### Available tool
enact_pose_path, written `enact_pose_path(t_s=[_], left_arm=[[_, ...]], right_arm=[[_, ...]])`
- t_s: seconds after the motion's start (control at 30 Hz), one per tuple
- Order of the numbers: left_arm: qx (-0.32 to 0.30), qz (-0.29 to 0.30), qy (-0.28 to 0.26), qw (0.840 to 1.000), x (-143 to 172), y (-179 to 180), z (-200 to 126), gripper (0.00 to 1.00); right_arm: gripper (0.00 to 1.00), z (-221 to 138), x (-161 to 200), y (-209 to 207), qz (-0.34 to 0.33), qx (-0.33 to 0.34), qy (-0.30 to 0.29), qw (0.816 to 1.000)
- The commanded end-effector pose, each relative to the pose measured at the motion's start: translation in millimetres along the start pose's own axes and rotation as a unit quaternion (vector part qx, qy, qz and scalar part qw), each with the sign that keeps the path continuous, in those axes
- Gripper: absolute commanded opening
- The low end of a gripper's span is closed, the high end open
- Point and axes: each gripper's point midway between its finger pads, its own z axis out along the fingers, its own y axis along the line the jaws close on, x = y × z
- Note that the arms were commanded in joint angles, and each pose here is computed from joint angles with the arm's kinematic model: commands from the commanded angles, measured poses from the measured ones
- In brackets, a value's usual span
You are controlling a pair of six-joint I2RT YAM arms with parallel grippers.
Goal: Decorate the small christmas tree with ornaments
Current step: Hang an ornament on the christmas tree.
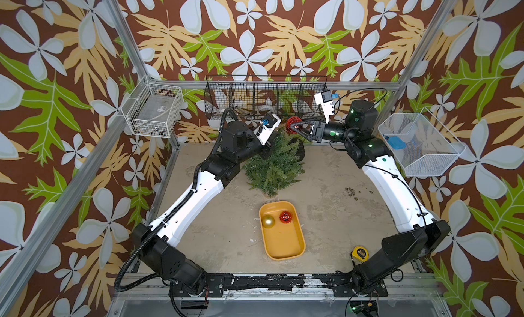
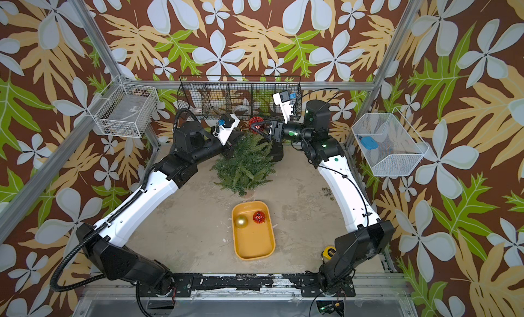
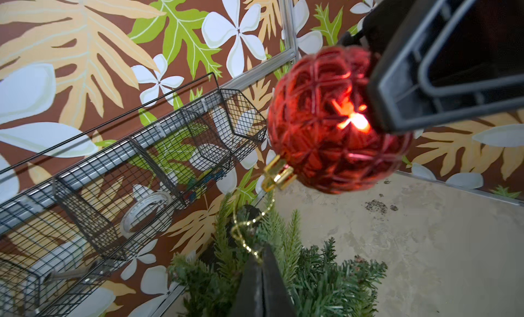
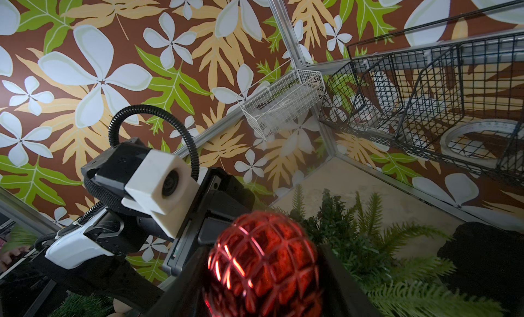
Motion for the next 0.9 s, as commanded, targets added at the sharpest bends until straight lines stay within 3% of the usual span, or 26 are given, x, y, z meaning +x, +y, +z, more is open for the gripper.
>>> enact_pose_path(t_s=[0.0, 0.6, 0.87], left_arm=[[-0.042, 0.034, 0.014, 0.998, -2.1, 10.7, -0.9, 0.0], [-0.136, 0.098, 0.089, 0.982, 6.6, 22.2, 5.0, 0.0], [-0.142, 0.118, 0.121, 0.975, 15.6, 23.0, 4.2, 0.0]], right_arm=[[0.49, 1.0, 0.6, -3.0, -0.012, 0.006, 0.0, 1.0], [0.49, 2.3, 9.6, -27.8, -0.02, 0.058, 0.008, 0.998], [0.49, 5.1, 12.6, -32.1, -0.017, 0.057, 0.01, 0.998]])
